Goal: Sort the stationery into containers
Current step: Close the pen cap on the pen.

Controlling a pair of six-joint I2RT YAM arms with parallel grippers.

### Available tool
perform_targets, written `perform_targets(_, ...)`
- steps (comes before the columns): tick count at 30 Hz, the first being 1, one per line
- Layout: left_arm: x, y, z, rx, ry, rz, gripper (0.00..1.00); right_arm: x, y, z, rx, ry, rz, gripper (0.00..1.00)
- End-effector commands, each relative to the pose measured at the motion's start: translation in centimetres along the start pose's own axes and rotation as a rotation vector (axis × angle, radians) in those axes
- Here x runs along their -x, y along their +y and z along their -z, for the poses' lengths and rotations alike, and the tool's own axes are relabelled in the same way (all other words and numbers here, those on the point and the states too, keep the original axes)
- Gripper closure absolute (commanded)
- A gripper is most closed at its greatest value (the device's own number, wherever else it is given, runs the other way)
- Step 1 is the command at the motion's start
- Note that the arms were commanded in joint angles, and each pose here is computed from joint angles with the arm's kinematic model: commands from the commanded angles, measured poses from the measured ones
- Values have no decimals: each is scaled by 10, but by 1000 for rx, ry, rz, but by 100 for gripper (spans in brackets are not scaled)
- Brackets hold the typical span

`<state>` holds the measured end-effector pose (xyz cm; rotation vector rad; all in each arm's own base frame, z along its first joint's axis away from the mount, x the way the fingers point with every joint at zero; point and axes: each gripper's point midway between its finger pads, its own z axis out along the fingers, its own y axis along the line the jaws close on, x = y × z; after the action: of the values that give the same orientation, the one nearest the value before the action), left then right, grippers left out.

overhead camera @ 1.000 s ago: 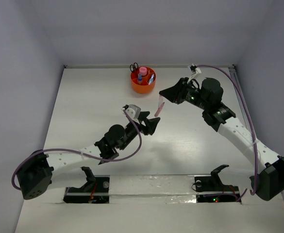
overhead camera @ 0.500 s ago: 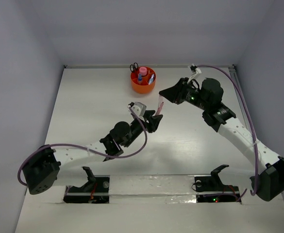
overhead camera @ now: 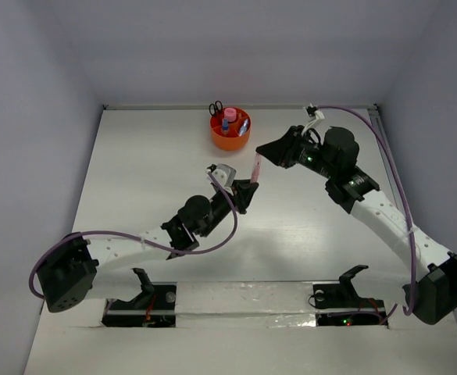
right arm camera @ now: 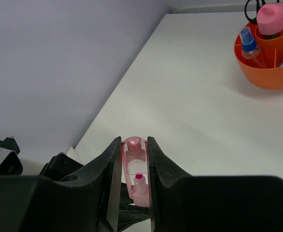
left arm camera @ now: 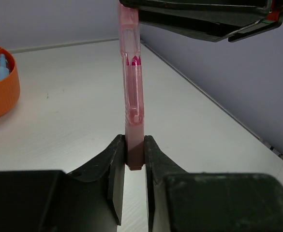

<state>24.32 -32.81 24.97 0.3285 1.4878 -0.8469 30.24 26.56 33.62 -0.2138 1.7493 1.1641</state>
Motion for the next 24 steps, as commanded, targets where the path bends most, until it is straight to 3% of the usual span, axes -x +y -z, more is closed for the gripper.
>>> perform_targets(1,27,-7,-8,14,-68,45,100,19,19,7,46,-75,31,100)
perform_targets(9,33,-3,-16,60,-99,112,100,2,15,2,19,-94,20,100)
perform_targets(24,51,1,-14,90,-141,92,100,-45,12,-10,13,25,14,100)
